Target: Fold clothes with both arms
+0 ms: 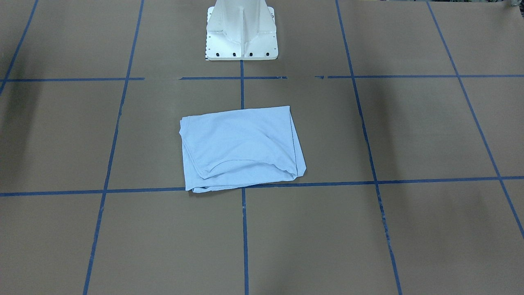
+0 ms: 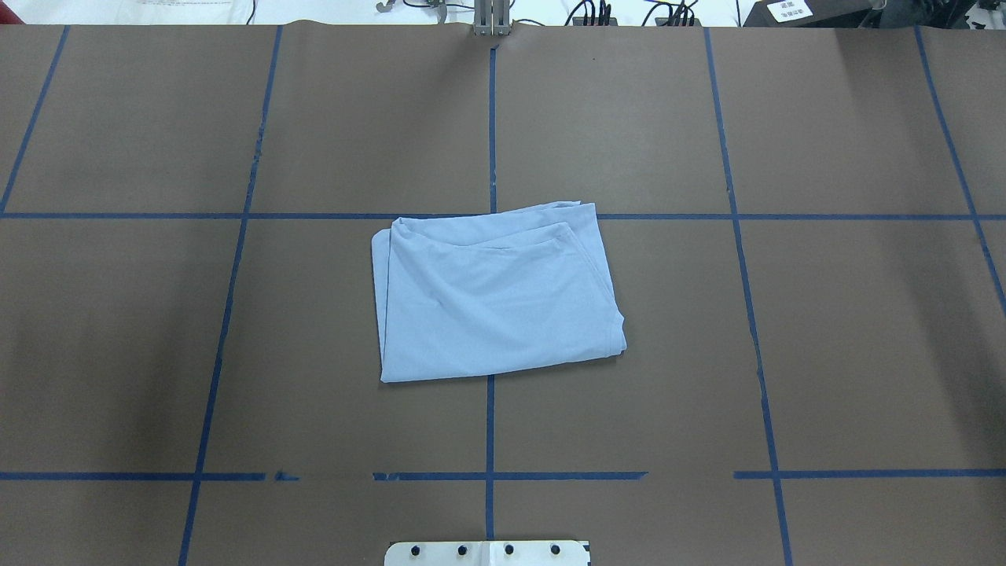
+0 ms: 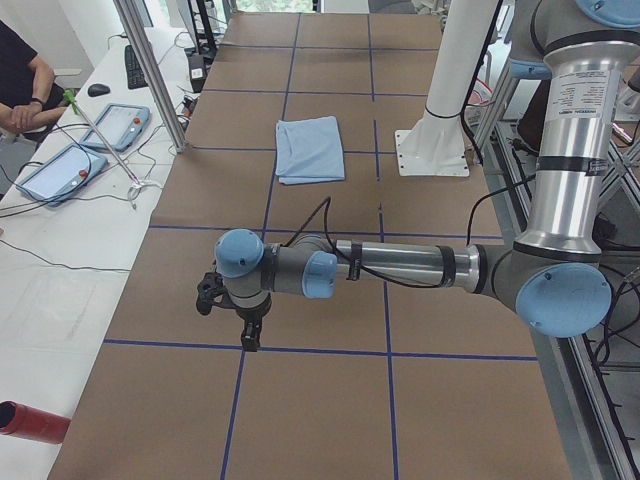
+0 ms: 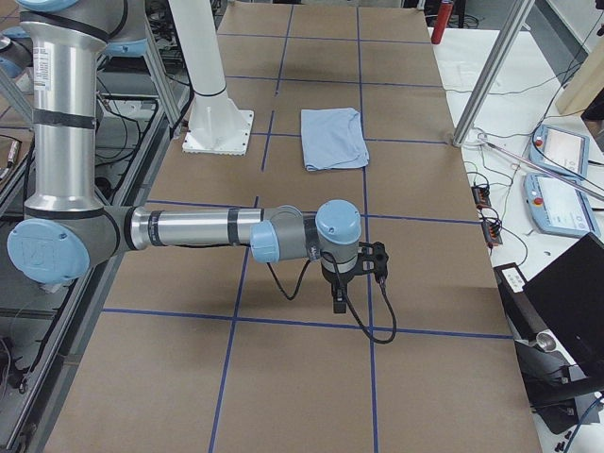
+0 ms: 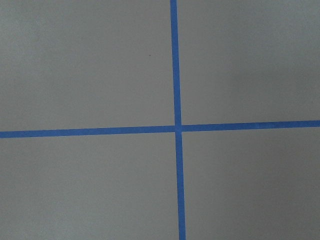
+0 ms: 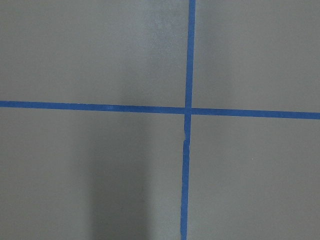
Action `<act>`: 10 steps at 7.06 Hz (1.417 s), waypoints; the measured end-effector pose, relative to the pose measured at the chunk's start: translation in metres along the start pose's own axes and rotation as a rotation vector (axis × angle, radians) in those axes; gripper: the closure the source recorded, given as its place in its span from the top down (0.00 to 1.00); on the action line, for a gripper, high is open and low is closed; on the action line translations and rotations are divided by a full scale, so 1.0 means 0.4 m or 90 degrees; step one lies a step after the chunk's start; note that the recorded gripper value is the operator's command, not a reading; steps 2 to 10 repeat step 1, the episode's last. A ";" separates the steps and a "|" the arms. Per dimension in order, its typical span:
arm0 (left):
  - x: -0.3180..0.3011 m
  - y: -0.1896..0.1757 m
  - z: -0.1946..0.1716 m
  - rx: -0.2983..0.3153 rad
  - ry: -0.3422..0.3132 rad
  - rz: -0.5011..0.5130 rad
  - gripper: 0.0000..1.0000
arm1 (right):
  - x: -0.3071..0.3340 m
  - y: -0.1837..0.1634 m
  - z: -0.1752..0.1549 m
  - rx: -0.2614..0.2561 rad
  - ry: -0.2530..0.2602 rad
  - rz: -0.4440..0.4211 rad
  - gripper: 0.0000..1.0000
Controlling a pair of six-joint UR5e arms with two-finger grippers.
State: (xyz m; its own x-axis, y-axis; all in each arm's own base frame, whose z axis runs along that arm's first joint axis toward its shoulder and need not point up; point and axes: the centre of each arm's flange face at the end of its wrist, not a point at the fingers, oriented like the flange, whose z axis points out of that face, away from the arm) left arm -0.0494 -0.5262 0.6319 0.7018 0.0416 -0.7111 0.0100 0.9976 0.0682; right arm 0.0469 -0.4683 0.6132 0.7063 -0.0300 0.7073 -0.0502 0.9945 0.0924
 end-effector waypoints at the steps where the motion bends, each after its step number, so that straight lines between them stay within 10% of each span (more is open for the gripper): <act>1: 0.000 -0.001 0.000 0.000 -0.001 0.000 1.00 | 0.001 0.000 0.000 0.000 0.000 0.000 1.00; 10: 0.000 -0.001 0.000 0.000 -0.001 0.000 1.00 | 0.001 0.000 0.000 0.000 0.000 0.000 1.00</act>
